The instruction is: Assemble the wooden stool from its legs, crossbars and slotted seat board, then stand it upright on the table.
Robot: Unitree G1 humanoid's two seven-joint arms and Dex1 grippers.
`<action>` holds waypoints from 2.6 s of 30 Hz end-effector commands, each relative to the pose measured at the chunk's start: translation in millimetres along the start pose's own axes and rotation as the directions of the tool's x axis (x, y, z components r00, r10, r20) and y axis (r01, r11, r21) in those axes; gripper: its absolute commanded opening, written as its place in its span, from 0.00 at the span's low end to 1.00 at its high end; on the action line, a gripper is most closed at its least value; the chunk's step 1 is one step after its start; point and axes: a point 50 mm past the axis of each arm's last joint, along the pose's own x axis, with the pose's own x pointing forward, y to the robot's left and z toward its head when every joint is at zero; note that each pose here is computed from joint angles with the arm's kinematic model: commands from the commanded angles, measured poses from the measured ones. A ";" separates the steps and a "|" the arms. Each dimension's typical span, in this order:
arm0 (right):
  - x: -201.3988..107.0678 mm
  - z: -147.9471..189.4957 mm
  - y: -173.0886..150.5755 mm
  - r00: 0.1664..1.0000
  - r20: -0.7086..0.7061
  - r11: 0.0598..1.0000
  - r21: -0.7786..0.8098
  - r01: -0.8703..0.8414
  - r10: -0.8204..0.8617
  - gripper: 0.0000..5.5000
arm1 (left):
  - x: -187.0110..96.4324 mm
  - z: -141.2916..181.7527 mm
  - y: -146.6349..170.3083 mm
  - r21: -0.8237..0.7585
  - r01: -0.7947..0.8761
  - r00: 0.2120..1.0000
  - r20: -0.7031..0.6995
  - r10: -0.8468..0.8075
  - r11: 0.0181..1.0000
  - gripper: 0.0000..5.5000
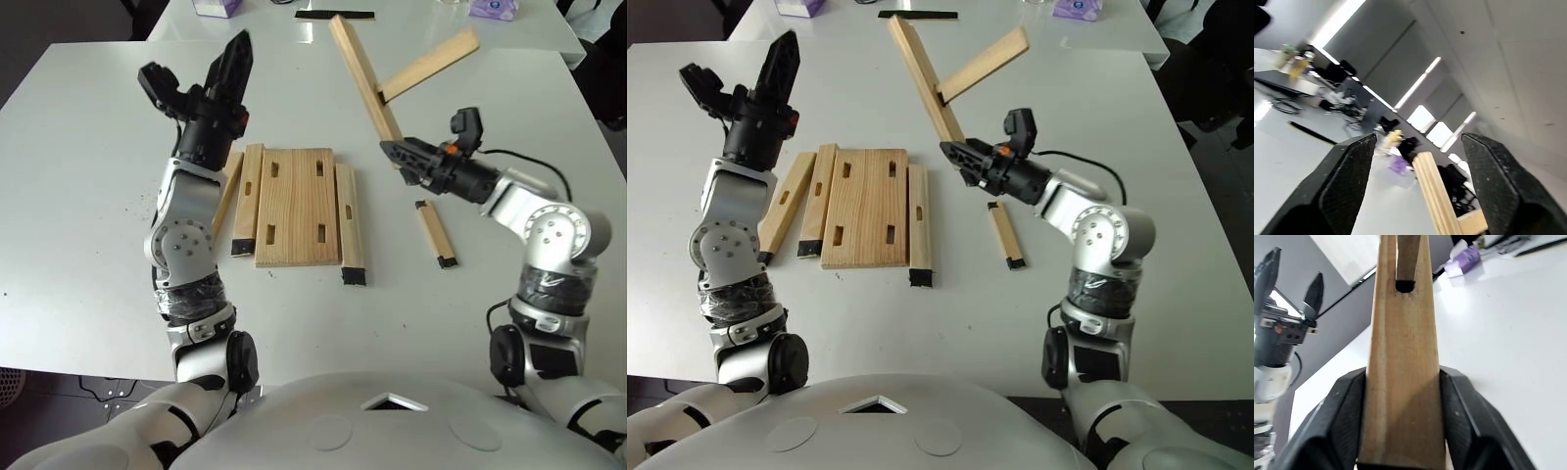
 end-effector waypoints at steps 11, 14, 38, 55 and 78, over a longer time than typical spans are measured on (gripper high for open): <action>1.1 25.1 43.6 0.896 -0.066 0.896 -0.031 -0.442 0.439 0.38 | -5.5 -1.1 -40.5 -0.320 0.277 0.895 -0.258 -0.365 0.906 0.65; -3.3 17.4 47.7 0.875 -0.129 0.880 -0.030 -0.474 0.466 0.38 | -5.7 -1.7 -40.5 -0.317 0.278 0.866 -0.326 -0.379 0.907 0.65; -11.7 -5.2 41.8 0.855 -0.233 0.874 -0.040 -0.485 0.463 0.38 | -8.8 -0.7 -46.0 -0.296 0.392 0.719 -0.492 -0.491 0.871 0.39; -7.7 -8.8 12.2 0.956 -0.166 0.952 -0.150 -0.267 0.241 0.61 | -9.3 20.3 -17.5 -0.013 0.354 0.837 -0.442 -0.323 0.935 0.39; -17.4 -32.5 -25.1 0.993 -0.080 0.966 -0.250 0.064 -0.086 0.61 | -50.3 90.9 17.4 0.273 0.619 0.542 -0.827 -0.148 0.736 0.38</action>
